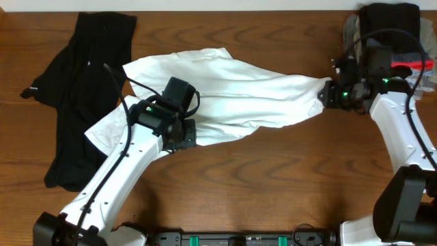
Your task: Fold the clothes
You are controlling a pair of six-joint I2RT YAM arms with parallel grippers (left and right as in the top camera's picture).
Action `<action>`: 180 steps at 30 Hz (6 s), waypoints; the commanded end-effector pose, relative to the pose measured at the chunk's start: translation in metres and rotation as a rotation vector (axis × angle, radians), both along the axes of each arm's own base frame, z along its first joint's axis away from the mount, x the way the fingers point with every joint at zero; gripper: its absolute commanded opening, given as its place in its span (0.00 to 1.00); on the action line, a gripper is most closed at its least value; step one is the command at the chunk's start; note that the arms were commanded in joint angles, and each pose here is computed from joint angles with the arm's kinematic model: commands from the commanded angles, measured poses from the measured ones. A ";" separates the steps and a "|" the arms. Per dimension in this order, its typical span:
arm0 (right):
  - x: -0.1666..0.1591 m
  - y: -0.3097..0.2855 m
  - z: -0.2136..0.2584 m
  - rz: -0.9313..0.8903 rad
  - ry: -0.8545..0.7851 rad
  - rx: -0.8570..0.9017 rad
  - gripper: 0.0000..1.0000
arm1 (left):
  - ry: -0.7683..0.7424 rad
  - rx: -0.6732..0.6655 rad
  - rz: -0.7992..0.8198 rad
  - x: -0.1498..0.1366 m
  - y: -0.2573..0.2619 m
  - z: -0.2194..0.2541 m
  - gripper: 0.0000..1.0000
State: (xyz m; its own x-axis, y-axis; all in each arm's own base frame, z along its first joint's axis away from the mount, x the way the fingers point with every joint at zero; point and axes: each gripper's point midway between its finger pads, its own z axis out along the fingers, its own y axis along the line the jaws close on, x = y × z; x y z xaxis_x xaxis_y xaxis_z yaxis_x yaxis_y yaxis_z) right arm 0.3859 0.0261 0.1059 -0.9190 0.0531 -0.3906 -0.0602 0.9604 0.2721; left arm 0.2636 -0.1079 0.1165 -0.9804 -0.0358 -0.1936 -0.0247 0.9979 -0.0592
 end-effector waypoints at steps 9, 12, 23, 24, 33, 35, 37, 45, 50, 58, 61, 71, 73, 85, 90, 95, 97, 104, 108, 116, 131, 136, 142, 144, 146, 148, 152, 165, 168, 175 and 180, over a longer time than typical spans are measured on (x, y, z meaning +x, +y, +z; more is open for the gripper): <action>-0.017 0.066 -0.017 0.135 0.064 -0.076 0.47 | -0.183 0.122 0.053 0.025 0.030 0.030 0.06; -0.020 0.075 -0.030 0.137 0.102 -0.082 0.46 | -0.231 0.105 0.096 0.034 0.039 0.042 0.06; -0.046 0.062 -0.047 0.057 0.250 -0.145 0.44 | -0.495 0.048 0.170 0.082 0.061 0.098 0.06; -0.049 0.062 -0.048 0.055 0.261 -0.147 0.44 | -0.507 0.046 0.167 0.085 0.060 0.100 0.06; -0.062 0.053 -0.052 0.040 0.319 -0.188 0.45 | -0.569 0.043 0.171 0.097 0.061 0.109 0.06; -0.062 0.048 -0.055 0.032 0.315 -0.216 0.46 | -0.568 0.047 0.174 0.097 0.063 0.109 0.06; -0.061 0.042 -0.060 0.022 0.305 -0.248 0.47 | -0.567 0.048 0.177 0.097 0.064 0.109 0.06; -0.062 0.043 -0.086 0.073 0.250 -0.255 0.48 | -0.567 0.048 0.177 0.097 0.064 0.109 0.06; -0.057 0.045 -0.096 0.122 0.197 -0.259 0.54 | -0.564 0.049 0.176 0.097 0.064 0.108 0.06; -0.058 0.052 -0.112 0.179 0.140 -0.227 0.67 | -0.545 0.055 0.174 0.095 0.064 0.105 0.06; -0.063 0.052 -0.118 0.181 0.144 -0.223 0.62 | -0.539 0.056 0.173 0.094 0.064 0.103 0.06; -0.053 0.045 -0.099 0.068 0.143 -0.186 0.01 | -0.546 0.060 0.174 0.095 0.067 0.105 0.06; -0.036 0.039 -0.071 0.041 0.097 -0.179 0.01 | -0.564 0.056 0.183 0.098 0.069 0.113 0.06; 0.055 -0.026 0.149 -0.147 -0.360 -0.146 0.01 | -0.786 0.003 0.193 0.122 0.067 0.201 0.06; 0.060 -0.039 0.232 -0.128 -0.520 -0.183 0.01 | -0.921 -0.038 0.206 0.126 0.066 0.254 0.06; 0.043 -0.049 0.296 -0.103 -0.613 -0.241 0.01 | -1.064 -0.091 0.211 0.110 0.066 0.319 0.06; 0.031 -0.055 0.317 -0.103 -0.633 -0.265 0.01 | -1.121 -0.131 0.194 0.098 0.063 0.344 0.06; -0.018 -0.074 0.383 -0.156 -0.731 -0.315 0.01 | -1.270 -0.273 0.103 0.047 0.051 0.407 0.06; -0.027 -0.074 0.400 -0.158 -0.778 -0.326 0.01 | -1.275 -0.274 0.104 0.042 0.053 0.409 0.06; -0.002 -0.064 0.377 -0.072 -0.728 -0.280 0.01 | -1.178 -0.194 0.053 0.088 0.043 0.373 0.06; 0.129 -0.067 0.341 0.003 -0.838 -0.271 0.01 | -1.315 -0.081 0.003 0.249 0.033 0.331 0.06; 0.137 -0.068 0.384 -0.009 -1.006 -0.300 0.01 | -1.421 -0.066 0.047 0.267 0.055 0.346 0.06; 0.130 -0.068 0.412 -0.015 -1.080 -0.313 0.01 | -1.491 -0.103 -0.014 0.262 0.061 0.376 0.06; 0.129 -0.068 0.412 -0.014 -1.074 -0.311 0.01 | -1.482 -0.126 -0.046 0.261 0.058 0.376 0.06; 0.128 -0.067 0.401 -0.011 -1.030 -0.304 0.01 | -1.434 -0.133 -0.056 0.261 0.055 0.364 0.06; 0.128 -0.067 0.382 -0.006 -0.961 -0.292 0.01 | -1.346 -0.130 -0.056 0.262 0.054 0.343 0.06; 0.126 -0.067 0.329 0.007 -0.768 -0.258 0.01 | -1.116 -0.114 -0.044 0.255 0.059 0.286 0.06; 0.059 -0.049 0.206 0.062 -0.186 -0.115 0.01 | -0.458 -0.102 -0.004 0.169 0.075 0.154 0.06; 0.040 -0.046 0.195 0.066 -0.095 -0.097 0.01 | -0.321 -0.123 -0.008 0.141 0.071 0.136 0.06; 0.010 -0.049 0.181 0.048 0.046 -0.106 0.01 | -0.081 -0.116 0.003 0.088 0.072 0.113 0.06; 0.005 -0.050 0.185 0.013 0.049 -0.101 0.01 | 0.014 -0.114 0.009 0.065 0.073 0.107 0.06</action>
